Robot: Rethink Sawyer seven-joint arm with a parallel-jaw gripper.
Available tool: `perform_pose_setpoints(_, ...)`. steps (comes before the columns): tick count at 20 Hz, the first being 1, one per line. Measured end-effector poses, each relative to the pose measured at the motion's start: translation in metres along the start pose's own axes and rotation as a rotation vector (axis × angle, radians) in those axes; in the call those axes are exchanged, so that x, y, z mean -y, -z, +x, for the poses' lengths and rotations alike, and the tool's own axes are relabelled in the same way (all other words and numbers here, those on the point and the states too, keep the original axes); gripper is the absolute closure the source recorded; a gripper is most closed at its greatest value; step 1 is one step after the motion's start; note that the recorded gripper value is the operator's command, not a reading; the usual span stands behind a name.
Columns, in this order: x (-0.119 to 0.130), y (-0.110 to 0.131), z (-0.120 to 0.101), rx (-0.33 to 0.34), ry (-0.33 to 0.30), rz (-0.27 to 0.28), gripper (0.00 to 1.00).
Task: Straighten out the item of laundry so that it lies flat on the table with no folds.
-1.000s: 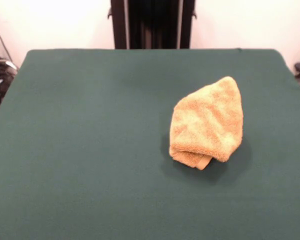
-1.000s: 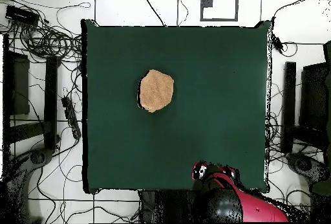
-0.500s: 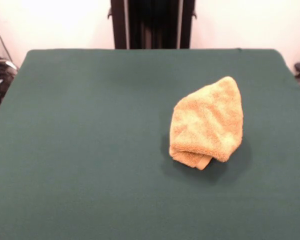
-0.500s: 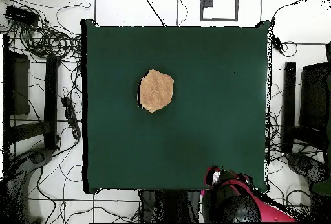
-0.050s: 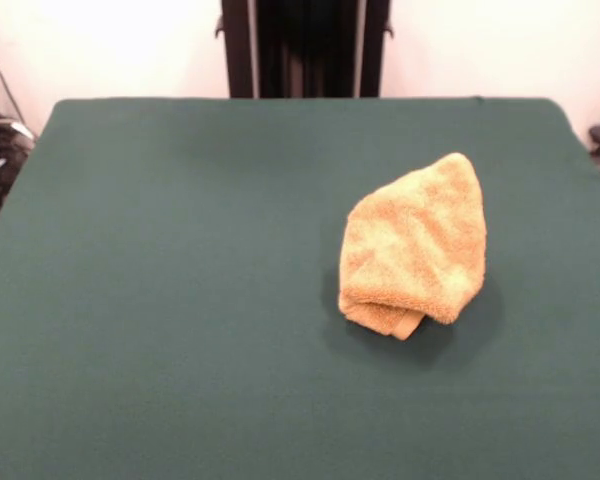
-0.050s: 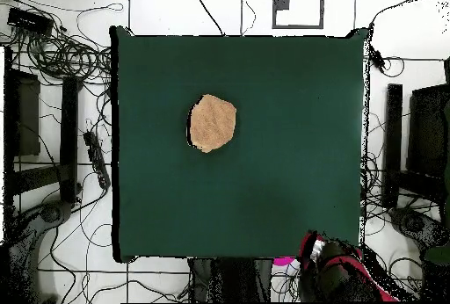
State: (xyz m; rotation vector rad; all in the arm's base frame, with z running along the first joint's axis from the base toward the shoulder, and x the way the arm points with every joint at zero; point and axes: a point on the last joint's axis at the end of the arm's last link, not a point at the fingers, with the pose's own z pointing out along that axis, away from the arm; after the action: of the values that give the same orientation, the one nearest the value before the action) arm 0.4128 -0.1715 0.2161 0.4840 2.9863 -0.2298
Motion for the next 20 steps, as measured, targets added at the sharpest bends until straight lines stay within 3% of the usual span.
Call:
perform_pose_setpoints(6, 0.035, 0.023, -0.009, 0.02, -0.057, 0.018, 0.0)
perform_pose_setpoints(10, 0.057, 0.026, -0.01, 0.024, -0.075, 0.026, 0.0)
perform_pose_setpoints(15, 0.085, 0.013, -0.003, -0.002, -0.097, 0.021, 0.0)
perform_pose_setpoints(20, 0.099, -0.021, 0.024, -0.076, -0.039, 0.019, 0.0)
